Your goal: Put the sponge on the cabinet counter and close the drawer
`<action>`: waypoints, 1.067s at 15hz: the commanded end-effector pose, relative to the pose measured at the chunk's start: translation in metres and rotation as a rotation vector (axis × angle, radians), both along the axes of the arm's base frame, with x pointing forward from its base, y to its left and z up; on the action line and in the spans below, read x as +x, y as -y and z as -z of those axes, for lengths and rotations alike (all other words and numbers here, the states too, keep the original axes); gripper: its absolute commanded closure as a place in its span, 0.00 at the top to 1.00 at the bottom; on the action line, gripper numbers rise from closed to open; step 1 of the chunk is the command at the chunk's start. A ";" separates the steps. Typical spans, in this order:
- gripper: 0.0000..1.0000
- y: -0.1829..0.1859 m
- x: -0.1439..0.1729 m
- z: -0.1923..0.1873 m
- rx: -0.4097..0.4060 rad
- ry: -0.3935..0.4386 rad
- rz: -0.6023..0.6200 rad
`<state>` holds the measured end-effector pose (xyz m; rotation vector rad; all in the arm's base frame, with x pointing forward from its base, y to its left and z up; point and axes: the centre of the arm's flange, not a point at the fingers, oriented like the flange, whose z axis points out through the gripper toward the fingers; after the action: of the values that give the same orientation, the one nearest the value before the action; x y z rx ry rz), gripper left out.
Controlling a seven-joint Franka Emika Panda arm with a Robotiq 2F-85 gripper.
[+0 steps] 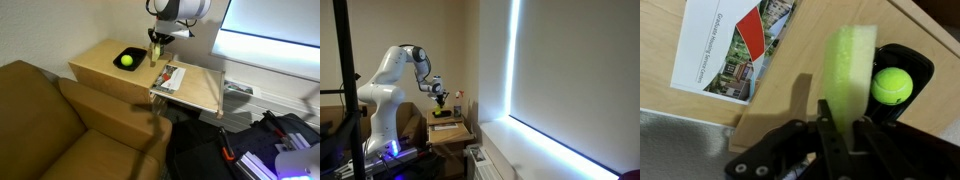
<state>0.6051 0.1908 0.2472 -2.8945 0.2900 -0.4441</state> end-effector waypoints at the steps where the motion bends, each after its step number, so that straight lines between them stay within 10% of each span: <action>1: 0.03 0.003 0.000 0.007 0.002 -0.019 -0.003; 14: 0.03 -0.037 0.065 0.118 0.077 -0.089 0.063; 15: 0.38 -0.037 0.068 0.122 0.087 -0.086 0.057; 16: 0.40 -0.037 0.071 0.123 0.084 -0.089 0.065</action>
<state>0.6553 0.2207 0.1337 -2.8461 0.3831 -0.3254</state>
